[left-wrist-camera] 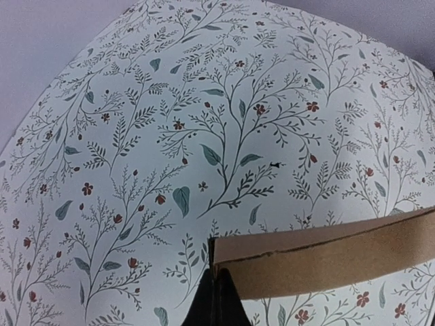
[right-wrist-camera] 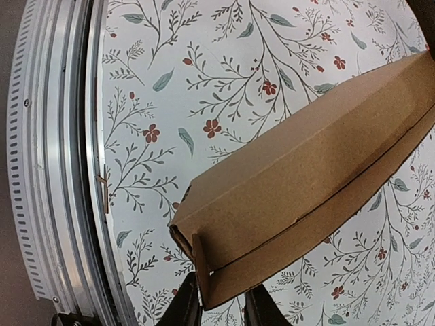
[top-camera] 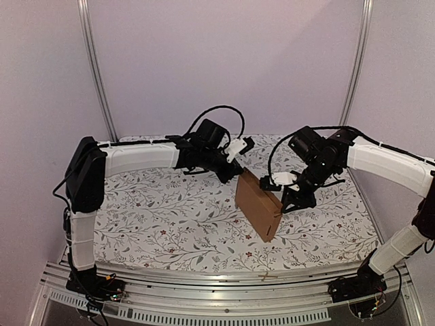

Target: Fold the paper box

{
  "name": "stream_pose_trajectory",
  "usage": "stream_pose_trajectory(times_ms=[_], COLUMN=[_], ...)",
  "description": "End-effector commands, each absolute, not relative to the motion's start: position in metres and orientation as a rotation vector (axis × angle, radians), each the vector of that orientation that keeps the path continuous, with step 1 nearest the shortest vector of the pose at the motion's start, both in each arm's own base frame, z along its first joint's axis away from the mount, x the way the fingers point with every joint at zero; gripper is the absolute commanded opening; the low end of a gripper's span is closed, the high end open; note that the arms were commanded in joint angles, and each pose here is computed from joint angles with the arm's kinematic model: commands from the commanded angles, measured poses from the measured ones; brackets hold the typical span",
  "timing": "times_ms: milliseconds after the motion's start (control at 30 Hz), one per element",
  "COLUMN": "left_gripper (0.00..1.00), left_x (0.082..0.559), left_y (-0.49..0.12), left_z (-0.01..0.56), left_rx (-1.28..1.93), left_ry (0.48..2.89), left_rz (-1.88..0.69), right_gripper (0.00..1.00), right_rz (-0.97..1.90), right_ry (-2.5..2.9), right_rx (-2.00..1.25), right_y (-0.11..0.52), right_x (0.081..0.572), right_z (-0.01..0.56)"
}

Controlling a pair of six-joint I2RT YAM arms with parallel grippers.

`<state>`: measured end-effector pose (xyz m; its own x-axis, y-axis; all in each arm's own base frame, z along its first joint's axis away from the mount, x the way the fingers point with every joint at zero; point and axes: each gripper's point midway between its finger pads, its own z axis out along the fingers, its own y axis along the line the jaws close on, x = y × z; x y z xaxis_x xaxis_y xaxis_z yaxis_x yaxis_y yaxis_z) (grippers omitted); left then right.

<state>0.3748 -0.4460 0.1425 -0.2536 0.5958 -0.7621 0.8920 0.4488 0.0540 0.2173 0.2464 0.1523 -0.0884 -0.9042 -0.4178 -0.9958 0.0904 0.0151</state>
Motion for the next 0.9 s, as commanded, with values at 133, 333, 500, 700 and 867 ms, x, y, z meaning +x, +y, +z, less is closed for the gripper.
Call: stream_pose_trajectory(times_ms=[133,333,500,700,867], left_gripper=[0.0,0.0,0.0,0.0,0.0], left_x=[0.348,0.347,0.349,0.35,0.352], left_y=[-0.414,-0.414,-0.415,-0.415,-0.416], left_z=[0.07,0.071,0.075,0.077,0.079], left_rx=[1.312,1.306,1.3,1.297,1.304], left_ry=[2.168,2.163,2.157,2.158,2.156], left_rz=[-0.456,-0.46,-0.458,-0.451,-0.445], right_gripper=[0.22,0.22,0.24,0.29,0.27], right_rz=[0.426,0.442,0.496,0.496,0.308], right_ry=[2.065,2.077,2.07,1.936,1.737], right_rx=[-1.908,-1.902,-1.914,-1.968,-2.229], right_y=[0.247,0.249,0.251,0.243,0.235], right_x=[0.216,0.215,0.206,0.191,0.18], right_z=[0.158,0.158,0.167,0.201,0.205])
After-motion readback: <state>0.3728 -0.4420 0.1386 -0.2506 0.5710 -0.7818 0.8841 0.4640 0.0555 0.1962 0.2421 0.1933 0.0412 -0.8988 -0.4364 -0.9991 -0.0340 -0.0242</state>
